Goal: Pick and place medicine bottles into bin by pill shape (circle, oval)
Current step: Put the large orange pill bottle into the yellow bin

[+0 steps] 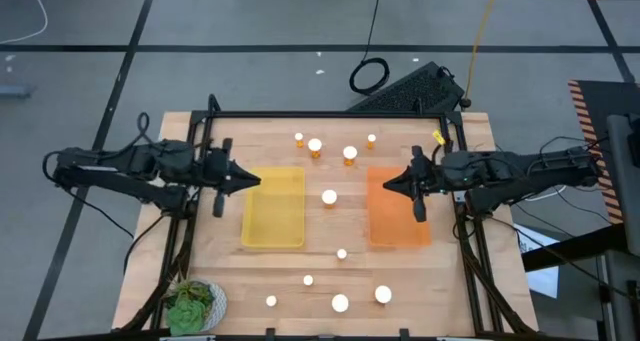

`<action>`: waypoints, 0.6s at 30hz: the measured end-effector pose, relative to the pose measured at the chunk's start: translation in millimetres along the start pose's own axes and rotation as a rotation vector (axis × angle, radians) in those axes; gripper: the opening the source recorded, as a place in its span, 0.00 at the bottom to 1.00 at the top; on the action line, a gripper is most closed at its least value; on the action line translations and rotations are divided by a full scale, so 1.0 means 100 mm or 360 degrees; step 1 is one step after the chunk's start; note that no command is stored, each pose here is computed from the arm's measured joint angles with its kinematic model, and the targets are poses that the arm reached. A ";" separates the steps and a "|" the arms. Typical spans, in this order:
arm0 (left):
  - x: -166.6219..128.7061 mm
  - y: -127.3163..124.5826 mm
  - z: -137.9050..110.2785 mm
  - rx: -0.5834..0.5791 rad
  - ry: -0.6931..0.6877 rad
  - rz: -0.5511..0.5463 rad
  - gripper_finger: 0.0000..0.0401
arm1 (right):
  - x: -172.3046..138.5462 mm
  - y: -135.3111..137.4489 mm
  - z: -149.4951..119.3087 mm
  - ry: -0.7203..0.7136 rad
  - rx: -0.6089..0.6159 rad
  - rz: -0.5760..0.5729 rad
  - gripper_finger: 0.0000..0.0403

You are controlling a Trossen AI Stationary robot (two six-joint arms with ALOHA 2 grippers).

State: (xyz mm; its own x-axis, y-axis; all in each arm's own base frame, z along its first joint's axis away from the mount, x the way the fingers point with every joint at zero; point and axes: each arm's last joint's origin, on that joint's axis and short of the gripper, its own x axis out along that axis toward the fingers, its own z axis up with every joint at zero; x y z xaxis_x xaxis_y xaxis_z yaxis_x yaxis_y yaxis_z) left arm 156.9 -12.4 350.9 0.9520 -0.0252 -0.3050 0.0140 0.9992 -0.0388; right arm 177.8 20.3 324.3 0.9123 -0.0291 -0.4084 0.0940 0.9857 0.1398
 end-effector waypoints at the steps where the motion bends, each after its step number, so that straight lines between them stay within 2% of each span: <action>1: 0.03 0.00 -0.01 0.0005 0.0021 0.0001 0.09 | 0.03 0.00 -0.01 0.0018 0.0000 -0.0004 0.00; 9: 0.32 0.00 -0.06 0.0013 0.0146 0.0082 0.09 | 0.26 0.05 -0.08 0.0155 0.0048 -0.0016 0.00; 18: 0.71 -0.07 -0.18 0.0030 0.0296 0.0100 0.09 | 0.47 0.31 -0.15 0.0204 0.0086 0.0105 0.00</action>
State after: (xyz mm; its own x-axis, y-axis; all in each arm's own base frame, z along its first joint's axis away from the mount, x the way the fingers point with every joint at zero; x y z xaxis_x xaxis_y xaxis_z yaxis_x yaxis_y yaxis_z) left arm 218.9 -21.9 312.9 0.8785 0.0334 -0.4766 -0.0363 0.9993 0.0030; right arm 217.3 51.7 295.7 0.8594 0.0603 -0.5078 0.0599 0.9743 0.2171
